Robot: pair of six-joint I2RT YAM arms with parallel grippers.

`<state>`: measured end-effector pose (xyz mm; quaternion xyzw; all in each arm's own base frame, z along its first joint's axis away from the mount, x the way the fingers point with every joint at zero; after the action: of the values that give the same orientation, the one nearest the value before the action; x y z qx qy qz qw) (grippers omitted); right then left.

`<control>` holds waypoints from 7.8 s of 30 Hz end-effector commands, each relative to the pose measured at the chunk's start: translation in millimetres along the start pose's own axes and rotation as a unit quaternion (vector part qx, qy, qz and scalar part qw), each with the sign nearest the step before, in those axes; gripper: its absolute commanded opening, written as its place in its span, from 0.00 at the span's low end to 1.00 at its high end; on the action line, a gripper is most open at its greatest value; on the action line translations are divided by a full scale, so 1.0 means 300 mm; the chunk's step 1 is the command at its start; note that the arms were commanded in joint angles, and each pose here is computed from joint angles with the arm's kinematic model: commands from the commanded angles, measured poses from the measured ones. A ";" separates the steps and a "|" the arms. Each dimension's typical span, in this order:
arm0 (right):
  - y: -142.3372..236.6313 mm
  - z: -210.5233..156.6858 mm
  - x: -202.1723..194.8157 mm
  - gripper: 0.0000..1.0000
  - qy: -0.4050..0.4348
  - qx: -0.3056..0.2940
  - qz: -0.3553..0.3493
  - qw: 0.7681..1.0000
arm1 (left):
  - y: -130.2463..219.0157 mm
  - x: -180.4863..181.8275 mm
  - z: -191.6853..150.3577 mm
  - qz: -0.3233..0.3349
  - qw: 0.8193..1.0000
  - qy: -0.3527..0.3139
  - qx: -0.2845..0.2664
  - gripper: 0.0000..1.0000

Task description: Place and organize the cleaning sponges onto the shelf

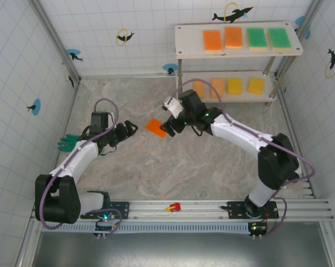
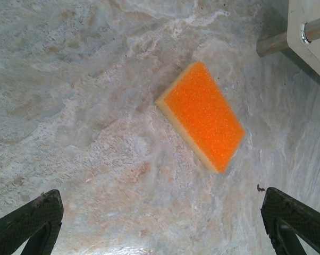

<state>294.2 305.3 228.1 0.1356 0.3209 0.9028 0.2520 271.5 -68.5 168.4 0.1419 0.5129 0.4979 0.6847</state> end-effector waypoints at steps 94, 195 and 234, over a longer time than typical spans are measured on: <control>-0.219 0.069 -0.093 0.57 -0.067 0.114 -0.037 0.990 | 0.005 0.009 0.005 0.004 1.000 -0.009 -0.008 0.97; 0.374 0.610 -0.540 0.75 -0.272 -0.239 -0.317 0.877 | 0.041 0.003 0.017 0.023 0.999 -0.027 -0.021 0.97; 0.630 0.651 -0.420 0.77 -0.142 -0.233 -0.306 0.912 | 0.169 -0.087 0.130 0.028 0.992 -0.075 -0.094 0.97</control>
<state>445.7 233.6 433.8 0.1305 0.1183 0.7866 0.5918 277.0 -58.8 207.1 0.1384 0.4536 0.5340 0.7000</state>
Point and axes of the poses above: each hand's point on the last joint's axis, 136 mm out from that joint toward the fingers, its own y axis back along the fingers, its own x axis along the line the jaws close on, z = x × y, the point moved 8 cm from there along y, back along the fingers, and after that the axes turned 5 degrees about -y, right-handed, at the moved point
